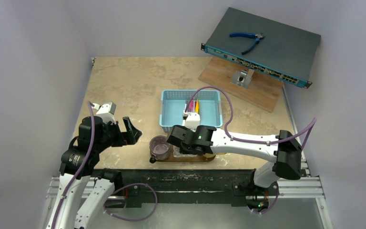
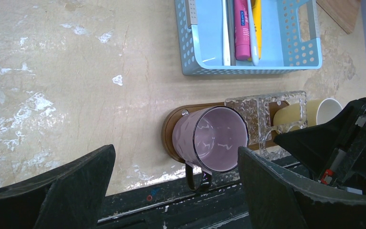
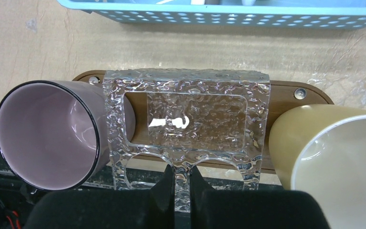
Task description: Prepare toiletry sets of a toothbrush and toothpaste on the tray
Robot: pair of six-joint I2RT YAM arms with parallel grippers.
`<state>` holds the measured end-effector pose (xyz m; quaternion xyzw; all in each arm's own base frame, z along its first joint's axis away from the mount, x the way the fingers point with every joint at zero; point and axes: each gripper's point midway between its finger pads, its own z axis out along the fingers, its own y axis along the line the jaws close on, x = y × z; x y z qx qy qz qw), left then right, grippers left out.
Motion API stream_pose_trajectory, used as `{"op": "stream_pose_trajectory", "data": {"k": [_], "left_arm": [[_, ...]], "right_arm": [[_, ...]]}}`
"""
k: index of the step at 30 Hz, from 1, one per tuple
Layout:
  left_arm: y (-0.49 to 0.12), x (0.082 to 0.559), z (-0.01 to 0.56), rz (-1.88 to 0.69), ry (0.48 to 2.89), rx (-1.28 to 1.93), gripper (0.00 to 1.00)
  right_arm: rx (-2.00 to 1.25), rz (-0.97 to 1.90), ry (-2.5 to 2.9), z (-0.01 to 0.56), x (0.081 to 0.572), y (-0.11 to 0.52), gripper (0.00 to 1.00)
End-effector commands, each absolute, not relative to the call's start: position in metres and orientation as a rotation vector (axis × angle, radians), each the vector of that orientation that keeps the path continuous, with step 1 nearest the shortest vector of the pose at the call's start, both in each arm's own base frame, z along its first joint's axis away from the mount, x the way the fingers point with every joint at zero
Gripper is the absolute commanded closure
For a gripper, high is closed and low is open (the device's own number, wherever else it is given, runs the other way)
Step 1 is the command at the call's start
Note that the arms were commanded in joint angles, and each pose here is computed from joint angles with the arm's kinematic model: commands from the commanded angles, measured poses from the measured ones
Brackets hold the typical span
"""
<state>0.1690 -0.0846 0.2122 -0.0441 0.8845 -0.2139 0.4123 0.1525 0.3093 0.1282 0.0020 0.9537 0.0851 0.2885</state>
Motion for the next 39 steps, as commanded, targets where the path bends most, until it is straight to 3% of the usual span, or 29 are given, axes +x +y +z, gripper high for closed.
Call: {"op": "stream_pose_trajectory", "data": {"k": [1, 34, 39], "left_arm": [[-0.085, 0.173, 0.215, -0.532, 2.199, -0.089, 0.00], [-0.085, 0.172, 0.216, -0.533, 2.194, -0.088, 0.00], [-0.085, 0.172, 0.215, -0.533, 2.196, -0.089, 0.00]], "right_arm": [[0.057, 0.319, 2.521, 0.142, 0.153, 0.318, 1.00], [0.117, 0.264, 2.580, 0.121, 0.144, 0.310, 1.00], [0.110, 0.251, 2.575, 0.122, 0.146, 0.311, 0.90]]}}
